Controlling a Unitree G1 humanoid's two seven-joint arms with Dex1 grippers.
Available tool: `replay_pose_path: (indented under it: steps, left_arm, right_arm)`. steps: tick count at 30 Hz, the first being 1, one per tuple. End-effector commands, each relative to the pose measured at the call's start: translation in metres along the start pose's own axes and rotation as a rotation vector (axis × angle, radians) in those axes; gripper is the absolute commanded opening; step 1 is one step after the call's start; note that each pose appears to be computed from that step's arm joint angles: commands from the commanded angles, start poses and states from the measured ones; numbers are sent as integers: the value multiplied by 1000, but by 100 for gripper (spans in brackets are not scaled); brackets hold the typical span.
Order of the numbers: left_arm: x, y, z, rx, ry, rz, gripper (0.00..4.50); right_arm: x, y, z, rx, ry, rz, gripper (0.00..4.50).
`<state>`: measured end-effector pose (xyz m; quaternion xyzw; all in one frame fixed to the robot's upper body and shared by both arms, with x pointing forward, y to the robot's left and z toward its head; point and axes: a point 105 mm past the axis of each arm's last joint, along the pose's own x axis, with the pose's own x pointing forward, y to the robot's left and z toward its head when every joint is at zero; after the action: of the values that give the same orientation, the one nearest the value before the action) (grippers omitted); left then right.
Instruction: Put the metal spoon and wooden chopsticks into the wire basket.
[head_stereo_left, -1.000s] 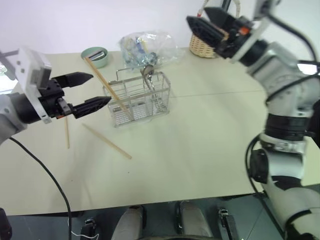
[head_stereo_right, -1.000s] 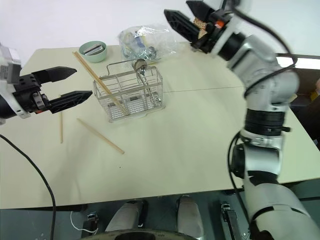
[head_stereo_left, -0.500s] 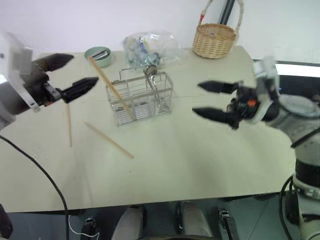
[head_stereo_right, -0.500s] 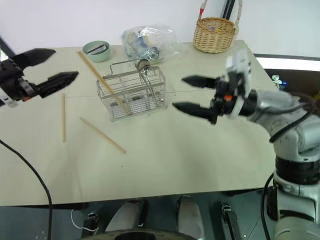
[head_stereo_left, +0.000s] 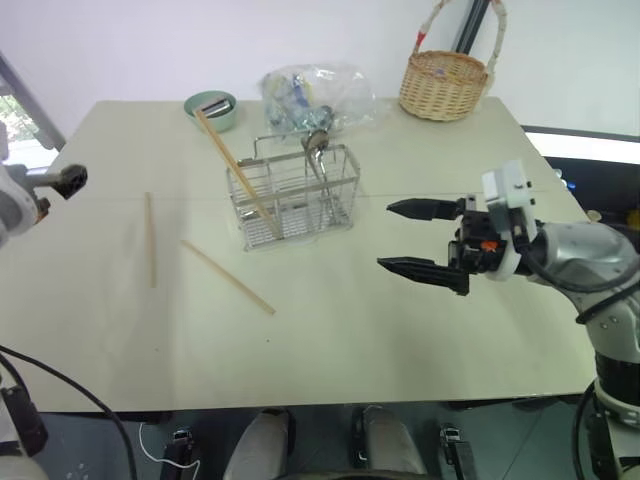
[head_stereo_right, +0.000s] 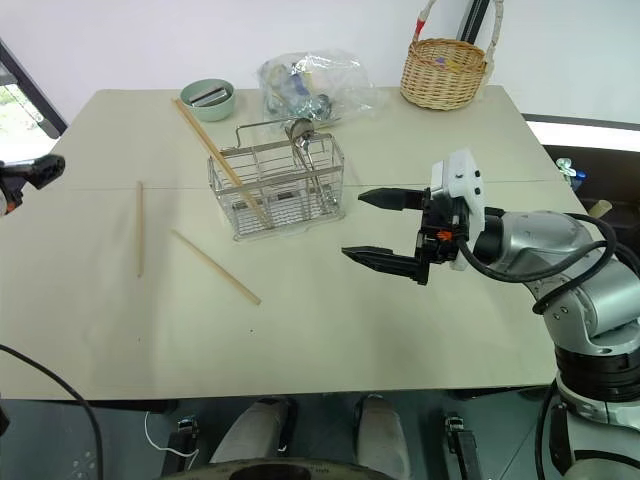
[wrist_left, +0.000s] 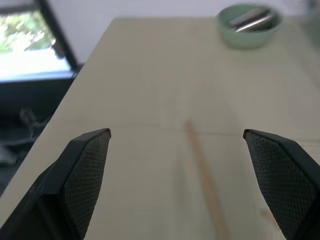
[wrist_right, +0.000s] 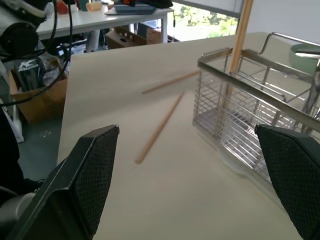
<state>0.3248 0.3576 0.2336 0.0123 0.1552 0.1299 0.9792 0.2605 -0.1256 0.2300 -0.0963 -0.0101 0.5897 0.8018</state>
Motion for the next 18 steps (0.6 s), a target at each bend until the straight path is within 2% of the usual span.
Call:
replay_pose_path:
  steps: [1,6,11,18]
  left_arm:
    - [22,-7,-5,18,60,0,450]
    - [64,-22,-28,52,161,-72,450]
    - [92,-31,-34,95,188,-71,450]
    - [107,-39,-39,-14,200,-32,450]
  right_arm:
    - [0,8,12,-41,-24,33,447]
    - [4,11,18,-39,-48,40,447]
    - [5,12,23,-26,-72,16,447]
    - [0,18,25,-14,-76,-19,447]
